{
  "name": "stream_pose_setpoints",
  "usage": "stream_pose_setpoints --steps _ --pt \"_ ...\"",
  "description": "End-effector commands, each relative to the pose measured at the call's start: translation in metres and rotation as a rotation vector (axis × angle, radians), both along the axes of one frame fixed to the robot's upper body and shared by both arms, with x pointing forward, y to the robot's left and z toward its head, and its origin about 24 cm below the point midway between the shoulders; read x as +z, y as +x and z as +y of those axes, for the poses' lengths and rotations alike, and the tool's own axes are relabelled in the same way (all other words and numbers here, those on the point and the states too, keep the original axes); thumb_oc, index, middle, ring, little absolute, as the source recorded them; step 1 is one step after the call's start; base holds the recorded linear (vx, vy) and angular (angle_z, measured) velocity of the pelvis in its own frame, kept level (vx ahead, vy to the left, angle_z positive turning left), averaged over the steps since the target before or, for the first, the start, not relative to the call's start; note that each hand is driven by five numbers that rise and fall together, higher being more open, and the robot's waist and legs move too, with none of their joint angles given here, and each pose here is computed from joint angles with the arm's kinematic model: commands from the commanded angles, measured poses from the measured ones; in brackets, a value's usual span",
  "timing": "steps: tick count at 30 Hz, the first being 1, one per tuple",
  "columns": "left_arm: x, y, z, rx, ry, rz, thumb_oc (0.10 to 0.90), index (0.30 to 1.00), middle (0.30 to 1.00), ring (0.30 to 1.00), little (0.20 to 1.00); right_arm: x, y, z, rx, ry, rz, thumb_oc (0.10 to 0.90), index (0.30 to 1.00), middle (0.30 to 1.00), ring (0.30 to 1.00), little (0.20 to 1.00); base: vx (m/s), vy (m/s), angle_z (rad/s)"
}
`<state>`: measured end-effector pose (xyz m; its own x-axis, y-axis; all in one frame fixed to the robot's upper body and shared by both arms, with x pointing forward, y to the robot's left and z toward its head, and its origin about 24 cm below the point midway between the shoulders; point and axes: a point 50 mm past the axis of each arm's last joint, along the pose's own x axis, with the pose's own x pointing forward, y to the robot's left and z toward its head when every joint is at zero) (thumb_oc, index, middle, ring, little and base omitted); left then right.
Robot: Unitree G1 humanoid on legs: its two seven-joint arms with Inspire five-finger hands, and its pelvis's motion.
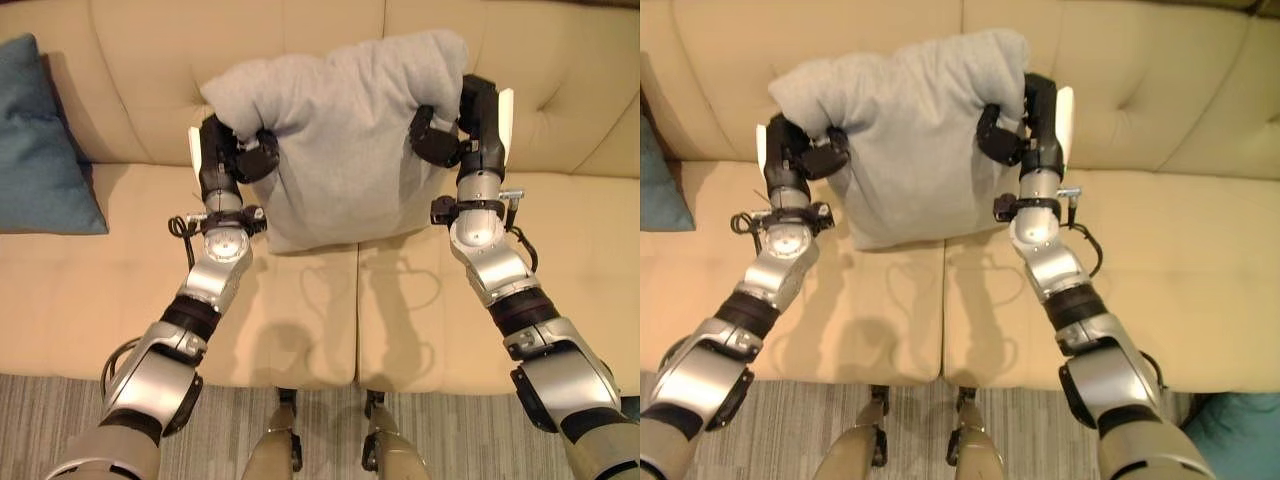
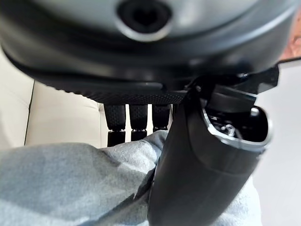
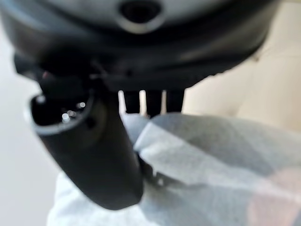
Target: Pick up all the scattered cushions and arrange them neatly on the sofa.
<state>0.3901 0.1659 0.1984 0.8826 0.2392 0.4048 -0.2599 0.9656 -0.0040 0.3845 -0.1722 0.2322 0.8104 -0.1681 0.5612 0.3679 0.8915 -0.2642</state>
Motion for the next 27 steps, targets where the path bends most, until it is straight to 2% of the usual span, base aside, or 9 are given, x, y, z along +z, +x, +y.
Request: stream_pose_setpoints --steps 1,6,7,8,9,10,18,26,27 --pt "0.106 -0.013 -0.059 -0.233 0.116 -0.428 0.4 0.3 0.3 0.3 0.3 0.098 -0.022 0.06 0.212 -0.1 -0.414 0.4 0.3 0.3 0.3 0.3 0.0 0.0 0.0" --pt "0.117 -0.005 -0.046 -0.2 0.156 -0.405 0.4 0.3 0.3 0.3 0.3 0.106 -0.018 0.046 0.136 -0.143 -0.417 0.4 0.3 0.3 0.3 0.3 -0.01 0.009 0.07" --pt "0.115 -0.005 -0.044 -0.201 0.151 -0.401 0.405 0.307 0.307 0.307 0.307 0.104 -0.016 0.041 0.12 -0.145 -0.403 0.535 0.502 0.502 0.502 0.502 0.0 0.022 0.37" --pt "0.113 -0.005 -0.043 -0.209 0.134 -0.395 0.593 0.589 0.589 0.589 0.589 0.101 -0.014 0.036 0.104 -0.148 -0.383 0.733 0.799 0.799 0.799 0.799 0.01 0.014 0.09" --pt "0.109 -0.006 -0.042 -0.218 0.117 -0.389 0.761 0.841 0.841 0.841 0.841 0.098 -0.012 0.032 0.091 -0.142 -0.368 0.8 0.9 0.9 0.9 0.9 0.01 0.022 -0.4" --pt "0.105 -0.005 -0.04 -0.221 0.107 -0.377 0.8 0.9 0.9 0.9 0.9 0.094 -0.01 0.024 0.07 -0.136 -0.349 0.8 0.9 0.9 0.9 0.9 0.01 0.012 -0.52" --pt "0.082 -0.004 0.003 -0.118 0.132 -0.308 0.8 0.9 0.9 0.9 0.9 0.081 -0.011 -0.013 -0.023 -0.12 -0.303 0.8 0.9 0.9 0.9 0.9 0.01 -0.01 -0.04" --pt "0.008 -0.032 0.126 0.176 -0.028 -0.108 0.8 0.9 0.9 0.9 0.9 0.033 -0.035 -0.11 -0.209 0.032 -0.196 0.8 0.9 0.9 0.9 0.9 0.02 -0.029 -0.03" --pt "0.007 -0.033 0.126 0.176 -0.028 -0.105 0.8 0.9 0.9 0.9 0.9 0.032 -0.035 -0.11 -0.208 0.032 -0.193 0.8 0.9 0.9 0.9 0.9 0.03 -0.05 0.17"
